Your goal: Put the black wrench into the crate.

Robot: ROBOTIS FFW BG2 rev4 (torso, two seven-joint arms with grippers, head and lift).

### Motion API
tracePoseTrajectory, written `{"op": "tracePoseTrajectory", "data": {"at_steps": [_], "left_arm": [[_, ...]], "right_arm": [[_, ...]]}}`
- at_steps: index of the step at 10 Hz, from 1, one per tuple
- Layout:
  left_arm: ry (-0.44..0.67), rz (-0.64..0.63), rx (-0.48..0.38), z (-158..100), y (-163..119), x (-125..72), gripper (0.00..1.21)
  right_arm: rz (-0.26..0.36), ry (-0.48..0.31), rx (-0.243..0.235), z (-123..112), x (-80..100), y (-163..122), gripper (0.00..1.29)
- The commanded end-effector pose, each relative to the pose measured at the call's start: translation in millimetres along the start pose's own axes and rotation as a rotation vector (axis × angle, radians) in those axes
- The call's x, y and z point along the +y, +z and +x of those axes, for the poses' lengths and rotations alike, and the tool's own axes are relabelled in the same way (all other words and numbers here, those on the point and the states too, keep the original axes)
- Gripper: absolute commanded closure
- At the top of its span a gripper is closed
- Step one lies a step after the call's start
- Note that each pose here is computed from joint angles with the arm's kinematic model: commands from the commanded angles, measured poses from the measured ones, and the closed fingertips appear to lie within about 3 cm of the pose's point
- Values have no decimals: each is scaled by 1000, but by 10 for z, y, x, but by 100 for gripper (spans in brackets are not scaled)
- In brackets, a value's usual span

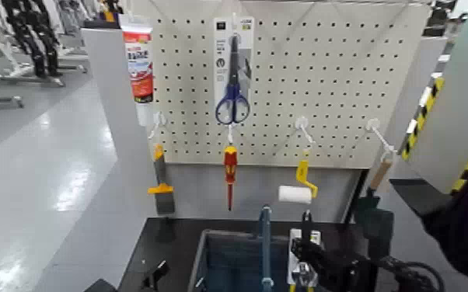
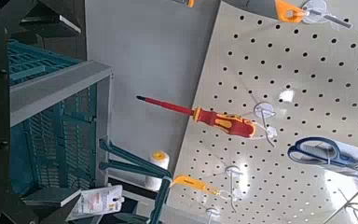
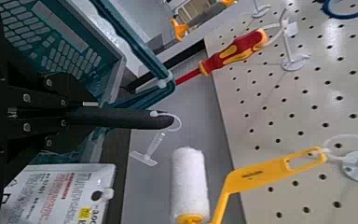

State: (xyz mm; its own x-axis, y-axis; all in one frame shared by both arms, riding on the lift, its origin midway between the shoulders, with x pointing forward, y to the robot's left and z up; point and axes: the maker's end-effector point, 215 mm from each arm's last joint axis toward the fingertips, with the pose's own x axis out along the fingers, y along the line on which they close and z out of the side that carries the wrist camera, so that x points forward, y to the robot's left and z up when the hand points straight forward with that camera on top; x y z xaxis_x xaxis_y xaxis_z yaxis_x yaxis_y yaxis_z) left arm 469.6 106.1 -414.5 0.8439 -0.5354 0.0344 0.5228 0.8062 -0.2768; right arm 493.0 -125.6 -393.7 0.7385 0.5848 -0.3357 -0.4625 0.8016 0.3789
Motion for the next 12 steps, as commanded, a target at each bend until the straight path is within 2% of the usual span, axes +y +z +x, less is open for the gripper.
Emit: {"op": "tracePoseTrajectory", "data": {"at_steps": [1, 3, 4, 5, 7, 9, 12], "left_arm": [[1, 0, 0, -2, 2, 6, 10], [1, 0, 0, 4, 5, 7, 10], [0, 2, 1, 1, 5, 11, 10], [1, 1, 2, -1, -3, 13, 10], [-1, 4, 0, -2, 8, 12, 10], [-1, 4, 0, -2, 8, 12, 10], [-1, 3, 2, -8, 1, 10, 10]], "right_arm": [[25, 4, 47, 48, -34, -254, 110], [39, 15, 73, 67, -42, -388, 106], [42, 22, 85, 65, -30, -419, 81], [35, 33, 88, 56, -30, -408, 40], [8, 33, 46, 43, -28, -310, 5], [-11, 45, 8, 40, -6, -216, 3], [-21, 45, -13, 17, -16, -172, 3]]}}
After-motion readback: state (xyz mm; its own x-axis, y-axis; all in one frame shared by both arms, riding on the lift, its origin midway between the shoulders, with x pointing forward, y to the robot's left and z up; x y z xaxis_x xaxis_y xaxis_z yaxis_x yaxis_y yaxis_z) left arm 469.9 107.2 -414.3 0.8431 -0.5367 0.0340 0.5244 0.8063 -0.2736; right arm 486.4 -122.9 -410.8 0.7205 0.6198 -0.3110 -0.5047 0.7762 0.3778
